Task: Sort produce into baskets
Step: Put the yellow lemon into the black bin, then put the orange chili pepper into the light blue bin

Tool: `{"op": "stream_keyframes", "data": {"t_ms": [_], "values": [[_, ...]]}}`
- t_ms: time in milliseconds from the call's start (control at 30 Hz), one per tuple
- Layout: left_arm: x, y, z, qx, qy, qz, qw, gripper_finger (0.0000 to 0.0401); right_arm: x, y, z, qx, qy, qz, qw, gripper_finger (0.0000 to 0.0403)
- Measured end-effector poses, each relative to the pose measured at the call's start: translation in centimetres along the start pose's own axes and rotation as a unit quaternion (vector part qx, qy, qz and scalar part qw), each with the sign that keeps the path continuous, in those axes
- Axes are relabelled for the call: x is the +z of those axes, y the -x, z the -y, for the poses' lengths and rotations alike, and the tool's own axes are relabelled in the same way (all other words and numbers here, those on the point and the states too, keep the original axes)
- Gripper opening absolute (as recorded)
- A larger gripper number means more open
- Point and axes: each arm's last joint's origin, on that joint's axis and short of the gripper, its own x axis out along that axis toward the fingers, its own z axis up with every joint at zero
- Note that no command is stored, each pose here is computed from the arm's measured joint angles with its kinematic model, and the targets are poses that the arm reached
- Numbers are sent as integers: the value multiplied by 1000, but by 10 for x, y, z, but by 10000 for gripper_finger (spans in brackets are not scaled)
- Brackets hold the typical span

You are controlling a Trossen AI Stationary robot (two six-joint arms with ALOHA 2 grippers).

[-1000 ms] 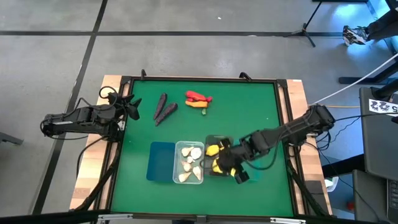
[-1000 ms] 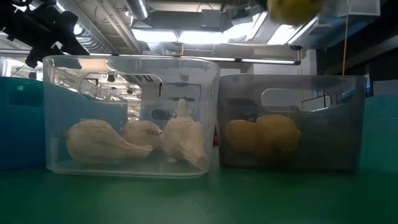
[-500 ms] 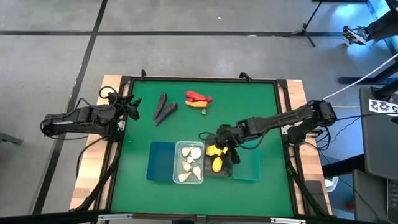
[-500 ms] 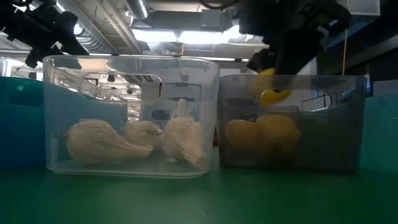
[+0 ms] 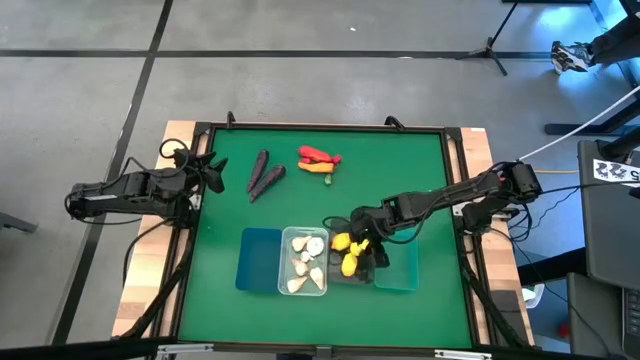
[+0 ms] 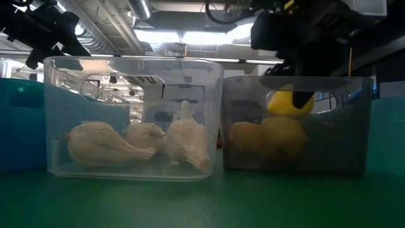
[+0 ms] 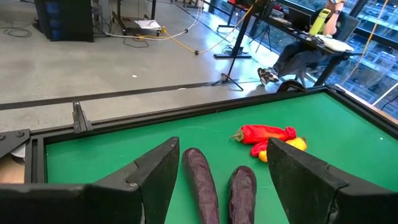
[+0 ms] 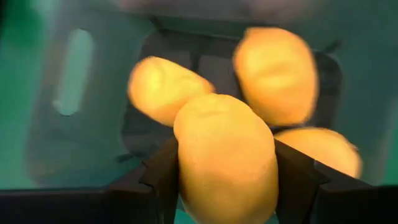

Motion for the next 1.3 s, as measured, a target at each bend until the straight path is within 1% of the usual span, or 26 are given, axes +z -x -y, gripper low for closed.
{"op": "stream_keyframes", "data": {"t_ms": [167,367,433,633,700,933,1067,1200,1300], "values": [[0,0,0,0,0,0,1000,237,2,0,-3,45,3,7,999,191],[0,0,0,0,0,0,1000,237,2,0,-3,45,-9,5,999,194],[0,0,0,0,0,0,1000,237,2,0,-3,45,-9,6,999,203],[0,0,0,0,0,0,1000,237,2,0,-3,45,-11,5,999,255],[0,0,0,0,0,0,1000,237,2,0,-3,45,-11,5,999,267],[0,0,0,0,0,0,1000,237,4,1,-3,45,-10,11,999,275],[0,0,0,0,0,0,1000,237,14,11,-6,45,-1,14,999,275],[0,0,0,0,0,0,1000,237,28,30,-10,41,30,11,999,275],[0,0,0,0,0,0,1000,237,41,47,-11,-9,67,20,998,275]]}}
